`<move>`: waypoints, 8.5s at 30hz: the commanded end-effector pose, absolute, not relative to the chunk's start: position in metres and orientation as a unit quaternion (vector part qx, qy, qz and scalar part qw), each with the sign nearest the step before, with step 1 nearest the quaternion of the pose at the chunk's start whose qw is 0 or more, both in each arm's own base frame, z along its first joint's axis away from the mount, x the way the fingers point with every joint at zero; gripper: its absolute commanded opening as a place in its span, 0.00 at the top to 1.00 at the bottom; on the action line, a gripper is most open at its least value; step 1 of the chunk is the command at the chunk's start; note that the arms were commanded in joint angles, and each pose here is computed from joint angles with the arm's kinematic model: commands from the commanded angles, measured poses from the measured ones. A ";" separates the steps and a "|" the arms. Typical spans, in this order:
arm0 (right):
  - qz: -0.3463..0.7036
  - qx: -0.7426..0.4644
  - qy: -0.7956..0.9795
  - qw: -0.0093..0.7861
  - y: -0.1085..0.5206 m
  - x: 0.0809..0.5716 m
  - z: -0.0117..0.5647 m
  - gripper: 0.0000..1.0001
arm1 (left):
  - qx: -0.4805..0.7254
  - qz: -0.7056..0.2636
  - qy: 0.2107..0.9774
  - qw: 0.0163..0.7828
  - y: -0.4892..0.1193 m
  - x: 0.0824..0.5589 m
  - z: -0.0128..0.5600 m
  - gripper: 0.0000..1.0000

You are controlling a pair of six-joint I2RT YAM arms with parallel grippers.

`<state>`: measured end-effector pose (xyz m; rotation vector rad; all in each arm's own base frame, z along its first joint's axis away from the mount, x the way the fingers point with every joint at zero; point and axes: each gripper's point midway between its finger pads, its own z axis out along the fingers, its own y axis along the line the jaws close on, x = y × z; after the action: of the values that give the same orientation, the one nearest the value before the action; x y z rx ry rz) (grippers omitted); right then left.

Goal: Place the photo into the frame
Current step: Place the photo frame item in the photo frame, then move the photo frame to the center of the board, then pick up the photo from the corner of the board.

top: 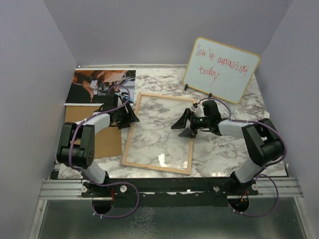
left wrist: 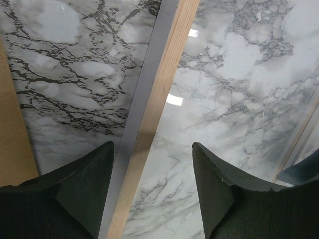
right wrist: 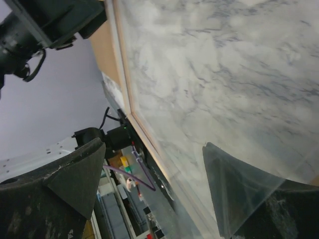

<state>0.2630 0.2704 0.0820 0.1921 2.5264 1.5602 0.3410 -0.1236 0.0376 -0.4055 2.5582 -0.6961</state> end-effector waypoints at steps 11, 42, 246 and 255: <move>0.412 0.105 0.902 0.070 0.247 0.259 0.062 0.13 | -0.150 -0.204 0.947 0.198 -0.109 0.319 0.024 0.32; 0.180 0.125 0.968 0.120 0.172 0.260 0.041 0.56 | -0.134 -0.211 0.949 0.193 -0.111 0.319 0.026 0.27; 0.583 0.010 0.720 0.375 0.498 0.453 0.215 1.00 | -0.286 -0.086 0.905 0.302 0.006 0.384 0.141 0.19; 0.532 0.010 0.765 0.362 0.428 0.388 0.226 1.00 | -0.251 -0.135 0.897 0.337 -0.014 0.343 0.189 0.01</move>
<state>0.4052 0.4591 0.2389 0.0341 1.9097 1.4726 0.3703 0.0015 0.1842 -0.7012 2.2861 -0.2809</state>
